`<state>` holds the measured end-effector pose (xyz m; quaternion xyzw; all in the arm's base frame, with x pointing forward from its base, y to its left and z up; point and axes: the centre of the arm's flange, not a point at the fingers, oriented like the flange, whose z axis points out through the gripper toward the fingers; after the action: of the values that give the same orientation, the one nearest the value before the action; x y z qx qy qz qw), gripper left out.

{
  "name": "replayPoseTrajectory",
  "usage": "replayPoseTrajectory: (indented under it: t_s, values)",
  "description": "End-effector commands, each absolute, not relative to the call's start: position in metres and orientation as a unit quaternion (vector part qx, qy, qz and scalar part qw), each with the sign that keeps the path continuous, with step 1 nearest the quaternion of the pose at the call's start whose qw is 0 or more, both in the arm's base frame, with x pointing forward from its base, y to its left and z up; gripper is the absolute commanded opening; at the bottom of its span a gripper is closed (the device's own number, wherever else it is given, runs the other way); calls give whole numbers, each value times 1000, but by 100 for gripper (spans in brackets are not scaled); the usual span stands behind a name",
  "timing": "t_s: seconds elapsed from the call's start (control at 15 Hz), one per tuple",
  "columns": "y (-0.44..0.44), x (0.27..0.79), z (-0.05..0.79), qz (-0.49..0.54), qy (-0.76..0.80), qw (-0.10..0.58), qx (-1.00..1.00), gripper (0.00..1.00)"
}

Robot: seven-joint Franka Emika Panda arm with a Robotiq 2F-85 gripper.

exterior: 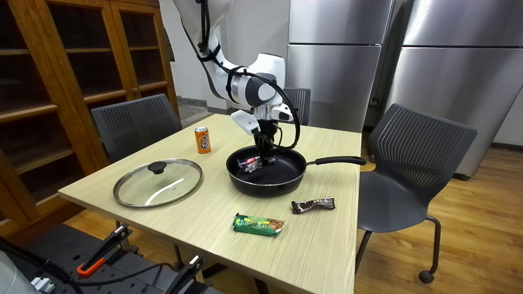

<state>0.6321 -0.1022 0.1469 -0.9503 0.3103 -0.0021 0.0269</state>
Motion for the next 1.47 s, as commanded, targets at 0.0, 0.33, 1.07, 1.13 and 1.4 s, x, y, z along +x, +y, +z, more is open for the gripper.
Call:
replayPoseTrajectory:
  t_s: [0.0,0.33,1.07,1.13,1.4]
  values:
    - [-98,655,146,5,328,35,-944,4]
    - [-92,665,135,17,331,34,-943,4]
    - [-92,656,148,21,337,42,-940,99]
    - [-93,654,150,18,339,42,-940,100]
    - [-98,645,164,13,341,42,-939,100]
